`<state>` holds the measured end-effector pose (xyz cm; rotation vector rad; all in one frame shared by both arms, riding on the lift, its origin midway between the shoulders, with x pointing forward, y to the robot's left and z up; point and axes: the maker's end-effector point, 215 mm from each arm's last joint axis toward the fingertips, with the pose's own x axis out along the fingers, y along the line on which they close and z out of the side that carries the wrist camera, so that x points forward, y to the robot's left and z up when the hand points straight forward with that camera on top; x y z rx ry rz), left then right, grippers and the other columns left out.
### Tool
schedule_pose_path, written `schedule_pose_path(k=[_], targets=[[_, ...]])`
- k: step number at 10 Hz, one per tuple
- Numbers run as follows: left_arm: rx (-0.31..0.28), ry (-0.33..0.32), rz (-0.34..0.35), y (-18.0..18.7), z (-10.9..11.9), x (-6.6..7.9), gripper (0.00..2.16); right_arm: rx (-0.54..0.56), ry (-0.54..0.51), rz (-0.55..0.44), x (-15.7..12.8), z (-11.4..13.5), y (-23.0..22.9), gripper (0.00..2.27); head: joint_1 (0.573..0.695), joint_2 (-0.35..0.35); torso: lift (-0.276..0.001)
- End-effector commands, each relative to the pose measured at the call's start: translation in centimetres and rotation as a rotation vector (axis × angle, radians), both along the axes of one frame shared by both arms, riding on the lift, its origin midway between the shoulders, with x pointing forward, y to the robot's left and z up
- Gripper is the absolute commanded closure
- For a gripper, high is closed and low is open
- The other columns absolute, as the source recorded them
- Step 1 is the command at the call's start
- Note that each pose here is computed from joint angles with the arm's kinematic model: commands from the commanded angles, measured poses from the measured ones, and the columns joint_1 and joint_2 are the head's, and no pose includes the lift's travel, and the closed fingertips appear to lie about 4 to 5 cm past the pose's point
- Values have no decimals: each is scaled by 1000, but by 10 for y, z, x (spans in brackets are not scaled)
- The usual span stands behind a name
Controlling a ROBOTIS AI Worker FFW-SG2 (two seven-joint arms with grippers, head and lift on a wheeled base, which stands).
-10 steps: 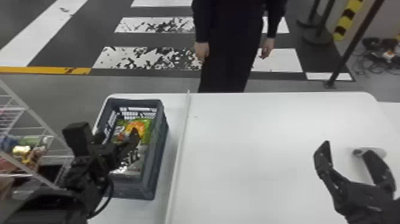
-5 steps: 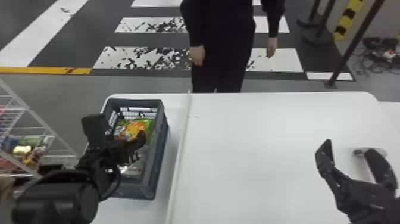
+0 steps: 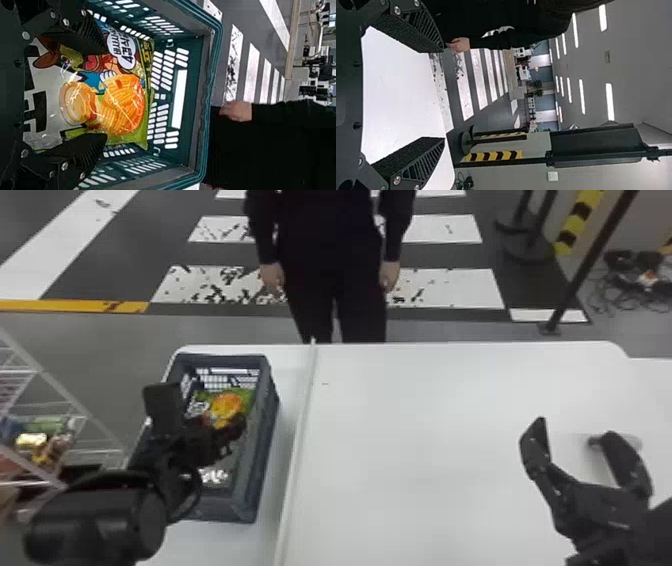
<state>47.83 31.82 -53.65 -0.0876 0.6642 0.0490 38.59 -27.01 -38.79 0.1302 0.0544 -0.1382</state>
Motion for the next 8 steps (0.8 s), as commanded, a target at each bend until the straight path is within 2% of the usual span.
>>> schedule_pose_path(k=[1, 2, 3, 4, 5, 8], targets=[[-3, 16, 3, 2, -9, -4, 815, 1, 1, 2, 1, -1, 1, 134, 695, 63, -29], [2, 21, 9, 4, -11, -5, 1355, 2, 0, 3, 2, -1, 2, 134, 695, 63, -29], [7, 31, 18, 7, -15, -5, 1804, 4, 1, 2, 2, -1, 2, 134, 695, 67, -29], [3, 39, 19, 8, -20, -7, 1838, 6, 1, 3, 2, -2, 3, 134, 695, 72, -29], [6, 38, 26, 8, -19, -7, 2067, 7, -2, 2, 2, -1, 3, 134, 695, 75, -29], [18, 19, 31, 10, -9, -13, 2071, 13, -3, 8, 0, 0, 7, 130, 695, 81, -29]])
